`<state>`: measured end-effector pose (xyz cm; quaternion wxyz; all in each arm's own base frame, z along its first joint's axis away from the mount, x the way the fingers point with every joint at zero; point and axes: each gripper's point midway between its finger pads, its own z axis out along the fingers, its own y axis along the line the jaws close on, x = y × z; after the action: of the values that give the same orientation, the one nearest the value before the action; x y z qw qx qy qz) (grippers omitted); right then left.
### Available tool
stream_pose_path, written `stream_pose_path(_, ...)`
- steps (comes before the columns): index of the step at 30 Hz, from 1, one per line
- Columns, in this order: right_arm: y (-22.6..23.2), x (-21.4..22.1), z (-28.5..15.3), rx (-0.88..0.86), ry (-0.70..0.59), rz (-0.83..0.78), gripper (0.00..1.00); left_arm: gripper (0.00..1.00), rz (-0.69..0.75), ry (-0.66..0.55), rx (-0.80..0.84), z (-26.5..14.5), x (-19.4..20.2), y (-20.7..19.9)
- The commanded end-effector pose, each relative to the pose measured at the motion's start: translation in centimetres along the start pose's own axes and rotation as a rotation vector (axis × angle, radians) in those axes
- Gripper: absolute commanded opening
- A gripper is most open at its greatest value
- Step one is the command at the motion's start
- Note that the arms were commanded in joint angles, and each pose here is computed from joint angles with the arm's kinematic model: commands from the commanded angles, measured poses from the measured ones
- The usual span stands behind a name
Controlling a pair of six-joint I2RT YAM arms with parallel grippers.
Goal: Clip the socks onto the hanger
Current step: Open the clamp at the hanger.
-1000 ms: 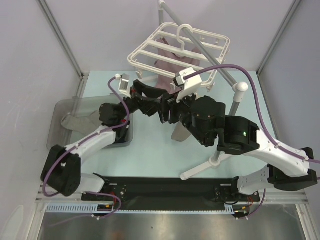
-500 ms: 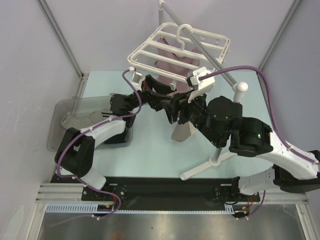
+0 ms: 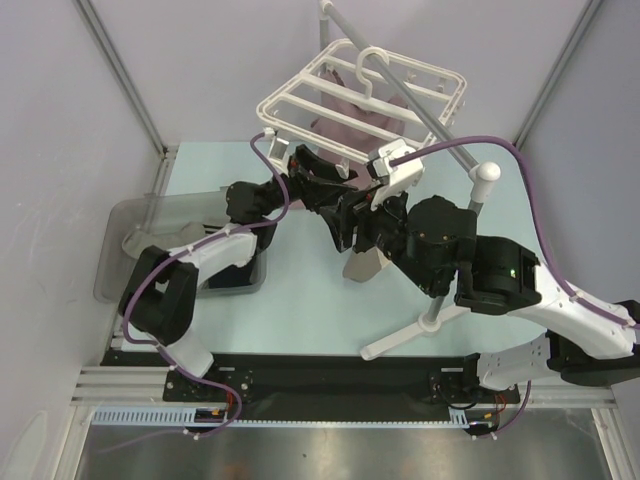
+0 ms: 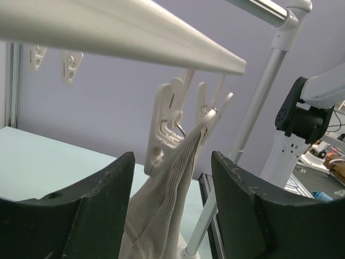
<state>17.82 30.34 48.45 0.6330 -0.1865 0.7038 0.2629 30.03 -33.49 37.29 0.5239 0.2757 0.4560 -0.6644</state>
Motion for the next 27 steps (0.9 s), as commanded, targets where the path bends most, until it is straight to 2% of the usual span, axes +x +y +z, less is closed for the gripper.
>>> stream_pose_path(1, -0.5, -0.1, -0.1, 0.021, -0.01, -0.014, 0.6, 0.63, 0.236, -0.137, 0.197, 0.4, -4.0, -5.2)
stream_pose_path(6, -0.6, 0.2, 0.1, 0.026, -0.008, -0.015, 0.6, 0.54, 0.244, -0.173, 0.184, -0.1, -4.5, -5.9)
stream_pose_path(17, -0.6, 1.2, 0.5, 0.038, 0.006, -0.017, 0.6, 0.47, 0.289, -0.265, 0.083, -2.2, -6.0, -7.7)
stream_pose_path(20, -0.5, 1.2, 0.5, 0.032, 0.009, -0.007, 0.6, 0.52, 0.289, -0.259, 0.043, -2.1, -6.2, -7.1)
stream_pose_path(24, -0.5, 0.9, 0.2, 0.021, -0.001, 0.004, 0.6, 0.67, 0.308, -0.277, 0.007, -2.6, -6.5, -7.1)
stream_pose_path(27, -0.7, 0.7, 0.0, 0.02, -0.006, 0.01, 0.6, 0.68, 0.301, -0.255, -0.002, -2.1, -6.4, -6.5)
